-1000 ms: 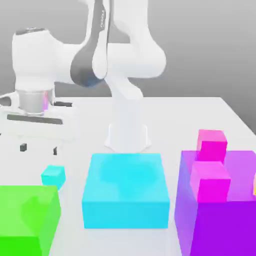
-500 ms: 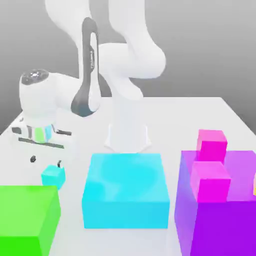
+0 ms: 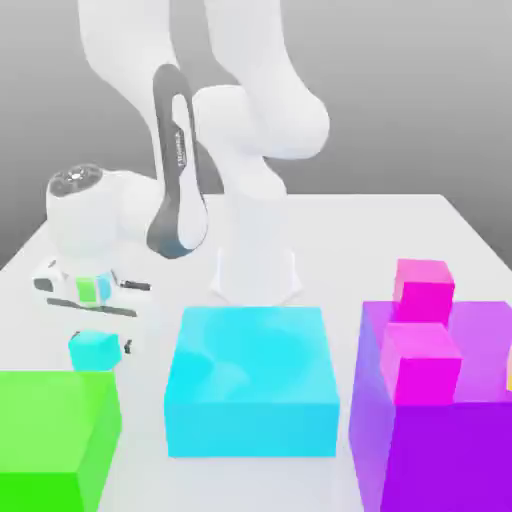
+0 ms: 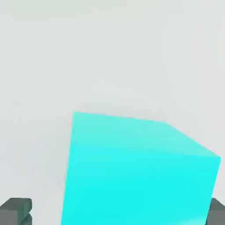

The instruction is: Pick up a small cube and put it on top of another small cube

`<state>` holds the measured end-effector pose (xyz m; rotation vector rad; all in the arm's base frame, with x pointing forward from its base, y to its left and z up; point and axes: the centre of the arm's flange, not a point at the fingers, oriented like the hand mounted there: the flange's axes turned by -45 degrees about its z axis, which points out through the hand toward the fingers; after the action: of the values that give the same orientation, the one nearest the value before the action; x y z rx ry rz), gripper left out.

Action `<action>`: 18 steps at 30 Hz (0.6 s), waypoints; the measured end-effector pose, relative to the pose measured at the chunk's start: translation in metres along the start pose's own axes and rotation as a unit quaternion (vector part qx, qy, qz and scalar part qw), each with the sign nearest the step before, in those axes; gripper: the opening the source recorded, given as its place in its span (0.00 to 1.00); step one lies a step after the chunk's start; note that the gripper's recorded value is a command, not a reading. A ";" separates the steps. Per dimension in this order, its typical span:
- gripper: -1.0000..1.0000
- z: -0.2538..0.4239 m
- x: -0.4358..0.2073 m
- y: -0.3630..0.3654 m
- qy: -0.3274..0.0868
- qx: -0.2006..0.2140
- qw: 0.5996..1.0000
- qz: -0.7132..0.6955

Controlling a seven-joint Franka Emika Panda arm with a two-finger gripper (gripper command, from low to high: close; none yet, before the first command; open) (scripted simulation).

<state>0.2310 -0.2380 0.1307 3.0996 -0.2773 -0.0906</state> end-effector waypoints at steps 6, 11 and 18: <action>0.00 0.002 0.004 -0.004 0.024 0.015 1.000 0.003; 0.00 0.002 0.004 -0.005 0.026 0.016 1.000 0.004; 0.00 -0.001 -0.001 0.001 -0.005 -0.003 1.000 0.000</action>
<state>0.2303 -0.2387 0.1317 3.0941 -0.2756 -0.1057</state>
